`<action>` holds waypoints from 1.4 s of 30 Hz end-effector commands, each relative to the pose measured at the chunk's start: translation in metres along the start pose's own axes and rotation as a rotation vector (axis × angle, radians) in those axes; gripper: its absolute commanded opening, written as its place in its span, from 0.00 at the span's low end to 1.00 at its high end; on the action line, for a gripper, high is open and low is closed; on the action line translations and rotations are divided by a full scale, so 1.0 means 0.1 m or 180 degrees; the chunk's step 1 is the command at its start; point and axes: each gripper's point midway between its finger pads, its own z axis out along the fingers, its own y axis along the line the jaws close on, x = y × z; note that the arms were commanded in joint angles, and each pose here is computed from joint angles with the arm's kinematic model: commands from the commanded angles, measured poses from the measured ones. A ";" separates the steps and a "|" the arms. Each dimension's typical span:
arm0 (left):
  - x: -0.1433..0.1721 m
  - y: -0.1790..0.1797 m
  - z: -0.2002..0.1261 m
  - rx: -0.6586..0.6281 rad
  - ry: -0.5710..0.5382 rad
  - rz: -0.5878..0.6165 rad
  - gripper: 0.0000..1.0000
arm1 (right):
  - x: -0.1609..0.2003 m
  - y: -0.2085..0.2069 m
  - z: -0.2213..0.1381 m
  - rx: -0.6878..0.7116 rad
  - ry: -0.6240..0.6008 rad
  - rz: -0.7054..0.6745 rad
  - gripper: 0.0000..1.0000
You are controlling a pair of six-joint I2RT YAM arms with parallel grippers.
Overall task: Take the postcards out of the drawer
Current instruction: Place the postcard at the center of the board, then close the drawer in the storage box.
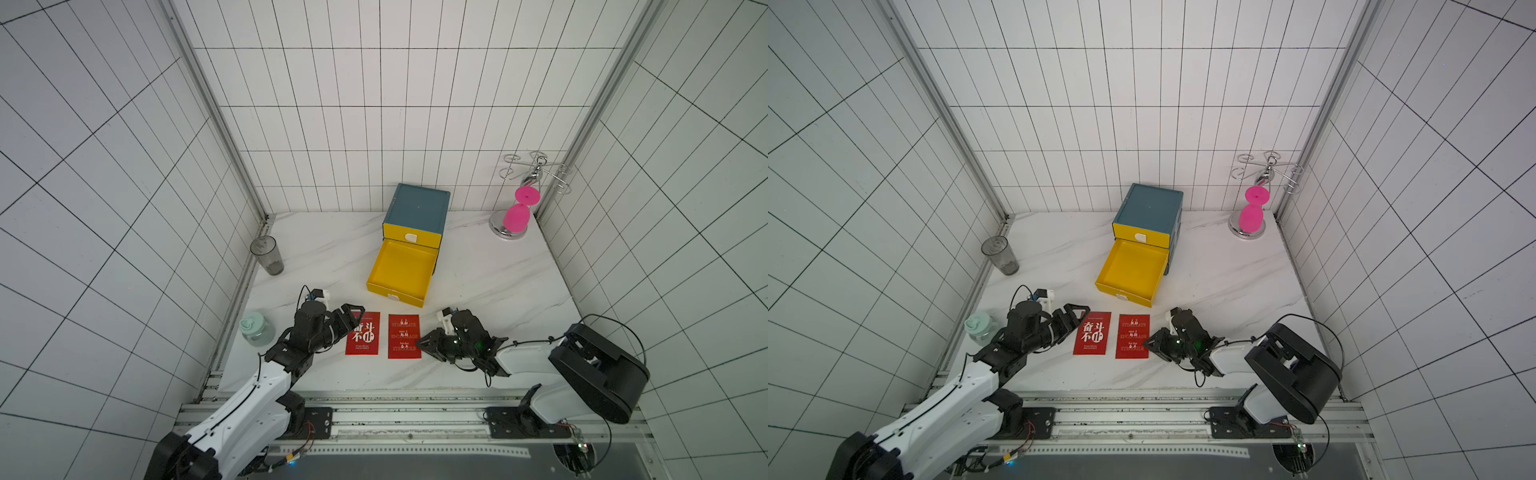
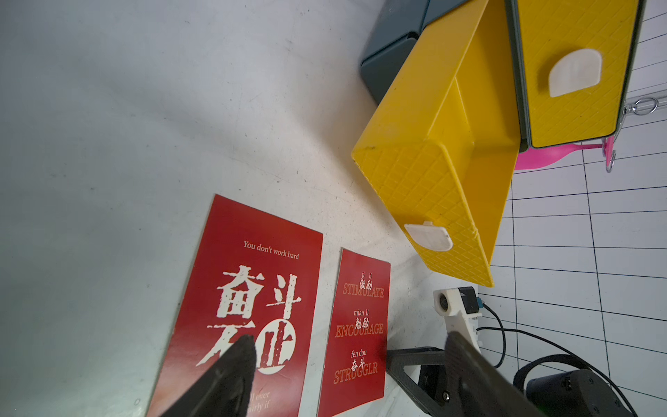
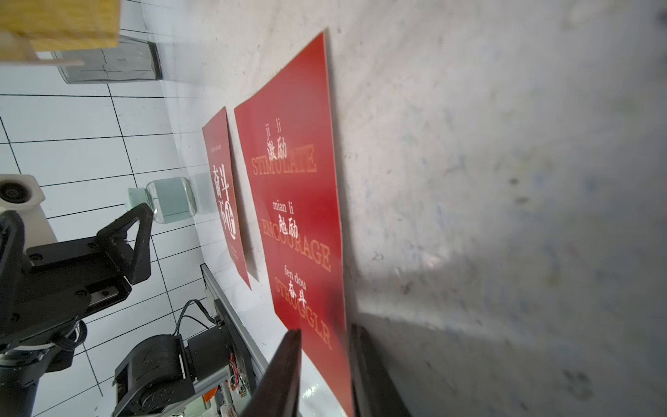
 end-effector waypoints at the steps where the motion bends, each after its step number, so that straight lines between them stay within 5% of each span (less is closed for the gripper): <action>1: -0.06 -0.08 -0.02 0.0049 -0.0044 0.0067 0.81 | 0.02 -0.15 0.02 0.0232 -0.0003 0.0060 0.30; 18: -0.11 -0.03 -0.04 -0.0020 -0.0069 0.0088 0.83 | -0.02 -0.12 -0.23 0.0544 -0.0102 -0.0115 0.43; 27: -0.17 -0.08 -0.02 -0.0268 0.0080 0.0474 0.83 | -0.11 0.17 -0.70 0.0679 -0.0195 -0.0536 0.46; 36: -0.25 -0.04 0.15 -0.0732 0.0452 0.0931 0.83 | -0.93 0.91 -1.77 0.0719 -0.0851 -0.1093 0.51; 42: -0.26 0.08 0.32 -0.0998 0.0703 0.1086 0.83 | -1.65 1.44 -1.94 0.0722 -0.1124 -0.1323 0.55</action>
